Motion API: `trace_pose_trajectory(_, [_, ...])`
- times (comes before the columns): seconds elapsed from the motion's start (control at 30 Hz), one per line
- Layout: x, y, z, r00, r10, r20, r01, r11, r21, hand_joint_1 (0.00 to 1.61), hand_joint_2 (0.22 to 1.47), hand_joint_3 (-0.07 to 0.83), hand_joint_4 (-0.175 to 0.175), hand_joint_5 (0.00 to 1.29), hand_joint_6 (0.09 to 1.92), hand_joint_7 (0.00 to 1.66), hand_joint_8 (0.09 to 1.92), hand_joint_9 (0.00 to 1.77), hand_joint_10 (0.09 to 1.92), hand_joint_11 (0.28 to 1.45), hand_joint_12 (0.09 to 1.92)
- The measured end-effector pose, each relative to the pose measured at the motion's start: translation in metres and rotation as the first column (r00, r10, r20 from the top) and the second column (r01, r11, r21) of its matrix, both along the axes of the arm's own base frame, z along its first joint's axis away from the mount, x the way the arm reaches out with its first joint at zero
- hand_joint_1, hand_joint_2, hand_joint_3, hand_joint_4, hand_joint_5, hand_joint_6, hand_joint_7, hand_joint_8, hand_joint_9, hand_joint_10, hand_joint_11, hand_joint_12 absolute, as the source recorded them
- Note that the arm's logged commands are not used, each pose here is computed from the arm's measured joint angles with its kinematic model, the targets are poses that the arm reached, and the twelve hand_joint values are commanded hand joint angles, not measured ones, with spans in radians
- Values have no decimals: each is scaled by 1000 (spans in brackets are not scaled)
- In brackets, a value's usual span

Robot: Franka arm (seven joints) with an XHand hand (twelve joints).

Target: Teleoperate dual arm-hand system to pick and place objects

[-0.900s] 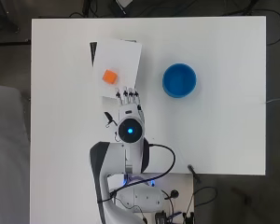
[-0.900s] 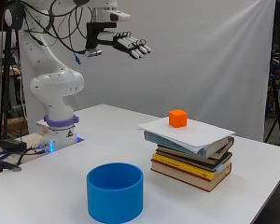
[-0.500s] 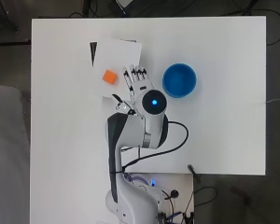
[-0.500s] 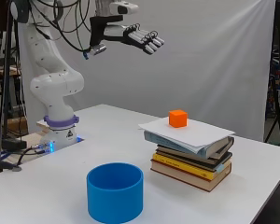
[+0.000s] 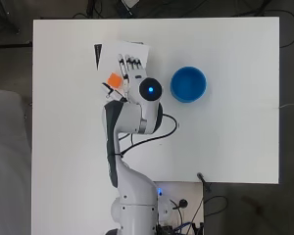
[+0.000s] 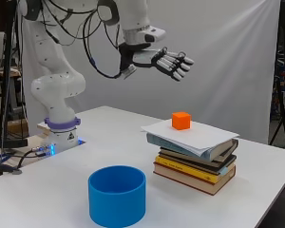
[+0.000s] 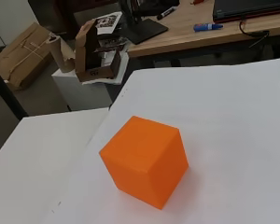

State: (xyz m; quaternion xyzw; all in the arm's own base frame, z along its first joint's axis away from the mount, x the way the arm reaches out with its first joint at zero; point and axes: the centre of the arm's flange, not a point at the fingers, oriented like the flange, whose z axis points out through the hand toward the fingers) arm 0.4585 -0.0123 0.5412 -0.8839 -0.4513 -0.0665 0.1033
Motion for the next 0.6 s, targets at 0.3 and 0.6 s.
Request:
trace_pose_trajectory(0.3, [0, 39, -75, 999, -53, -12, 53, 999, 2, 103, 854, 0, 97, 242, 87, 320, 87, 427, 87, 504, 87])
trace_pose_trajectory(0.6, [10, 32, -116, 967, 115, -226, -136, 987, -82, 181, 912, 8, 95, 303, 87, 444, 87, 538, 87, 509, 87])
